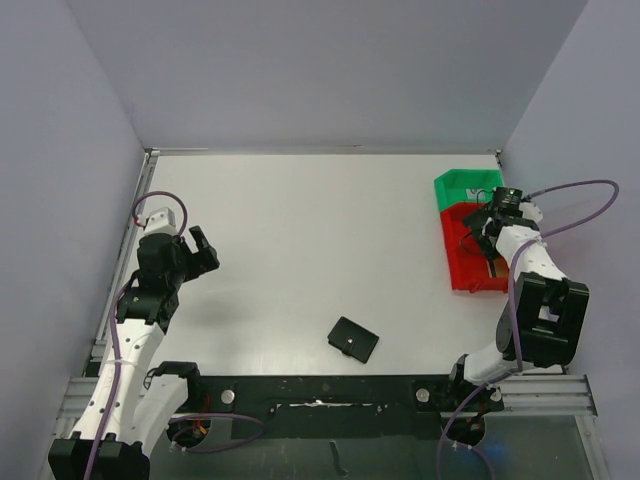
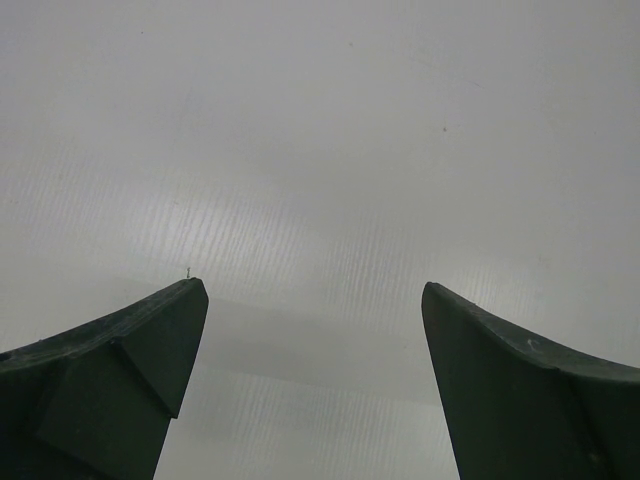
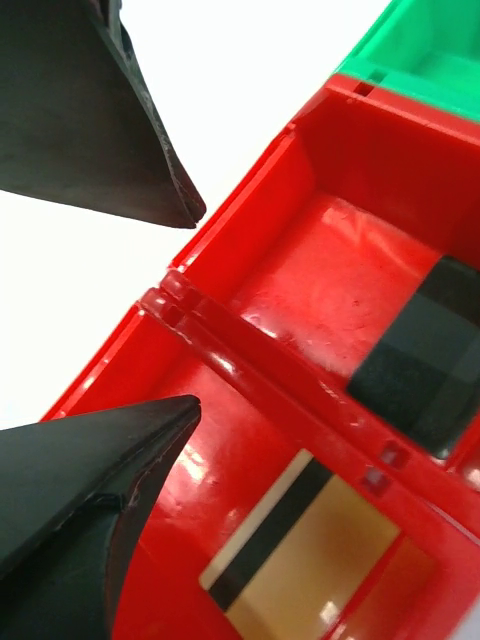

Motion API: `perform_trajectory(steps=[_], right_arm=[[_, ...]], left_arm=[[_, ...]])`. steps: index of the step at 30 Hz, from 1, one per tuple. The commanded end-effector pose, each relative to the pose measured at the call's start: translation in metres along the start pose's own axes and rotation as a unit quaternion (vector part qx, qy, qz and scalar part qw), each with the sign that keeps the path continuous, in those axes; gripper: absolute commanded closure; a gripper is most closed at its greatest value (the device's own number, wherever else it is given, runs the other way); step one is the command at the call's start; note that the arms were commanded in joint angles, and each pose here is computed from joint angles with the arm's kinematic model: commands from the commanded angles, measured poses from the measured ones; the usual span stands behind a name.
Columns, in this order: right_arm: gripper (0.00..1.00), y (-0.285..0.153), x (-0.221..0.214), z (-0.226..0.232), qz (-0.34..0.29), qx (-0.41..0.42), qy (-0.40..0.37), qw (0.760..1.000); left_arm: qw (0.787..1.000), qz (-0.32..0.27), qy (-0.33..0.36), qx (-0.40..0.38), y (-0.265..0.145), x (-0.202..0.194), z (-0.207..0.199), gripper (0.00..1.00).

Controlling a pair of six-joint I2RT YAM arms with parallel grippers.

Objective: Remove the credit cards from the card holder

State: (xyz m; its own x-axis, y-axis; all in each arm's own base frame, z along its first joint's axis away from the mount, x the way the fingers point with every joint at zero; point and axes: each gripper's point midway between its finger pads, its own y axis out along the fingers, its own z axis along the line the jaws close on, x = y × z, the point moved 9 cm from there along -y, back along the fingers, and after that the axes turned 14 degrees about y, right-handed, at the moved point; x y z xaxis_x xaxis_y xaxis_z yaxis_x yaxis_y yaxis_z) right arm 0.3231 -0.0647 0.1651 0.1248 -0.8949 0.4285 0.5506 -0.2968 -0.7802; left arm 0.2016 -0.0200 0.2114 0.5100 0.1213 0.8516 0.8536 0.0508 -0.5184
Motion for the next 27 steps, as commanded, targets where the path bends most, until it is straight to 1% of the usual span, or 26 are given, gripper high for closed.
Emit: perform_trajectory(steps=[1, 4, 9, 16, 19, 21, 22, 26, 27], right_arm=[[0.3, -0.015, -0.004, 0.014, -0.037, -0.019, 0.025, 0.999], [0.3, -0.016, -0.009, 0.018, -0.052, -0.045, 0.029, 0.997], [0.34, -0.01, -0.007, 0.02, -0.071, -0.061, 0.043, 0.995], [0.4, 0.0, -0.006, 0.022, -0.063, -0.075, 0.041, 0.994], [0.5, 0.003, -0.007, 0.023, -0.057, -0.068, 0.037, 0.995], [0.52, 0.005, -0.008, 0.025, -0.048, -0.063, 0.03, 0.996], [0.55, 0.005, -0.009, 0.025, -0.045, -0.062, 0.027, 0.997], [0.72, 0.006, -0.013, 0.027, -0.026, -0.043, 0.011, 0.999], [0.73, 0.005, -0.015, 0.027, -0.024, -0.039, 0.008, 0.999]], left_arm=[[0.999, -0.043, -0.004, 0.002, -0.002, 0.02, 0.0, 0.11], [0.999, -0.041, -0.004, 0.001, -0.001, 0.02, 0.0, 0.11], [0.999, -0.039, -0.004, 0.002, -0.001, 0.019, 0.0, 0.11], [0.999, -0.033, -0.003, 0.003, 0.001, 0.018, 0.0, 0.11], [0.999, -0.031, -0.003, 0.004, 0.001, 0.018, 0.0, 0.11], [0.999, -0.031, -0.003, 0.004, 0.001, 0.018, 0.0, 0.11], [1.0, -0.031, -0.003, 0.004, 0.002, 0.018, 0.001, 0.11], [1.0, -0.029, -0.003, 0.004, 0.002, 0.017, 0.0, 0.11], [1.0, -0.03, -0.003, 0.004, 0.002, 0.017, 0.0, 0.11]])
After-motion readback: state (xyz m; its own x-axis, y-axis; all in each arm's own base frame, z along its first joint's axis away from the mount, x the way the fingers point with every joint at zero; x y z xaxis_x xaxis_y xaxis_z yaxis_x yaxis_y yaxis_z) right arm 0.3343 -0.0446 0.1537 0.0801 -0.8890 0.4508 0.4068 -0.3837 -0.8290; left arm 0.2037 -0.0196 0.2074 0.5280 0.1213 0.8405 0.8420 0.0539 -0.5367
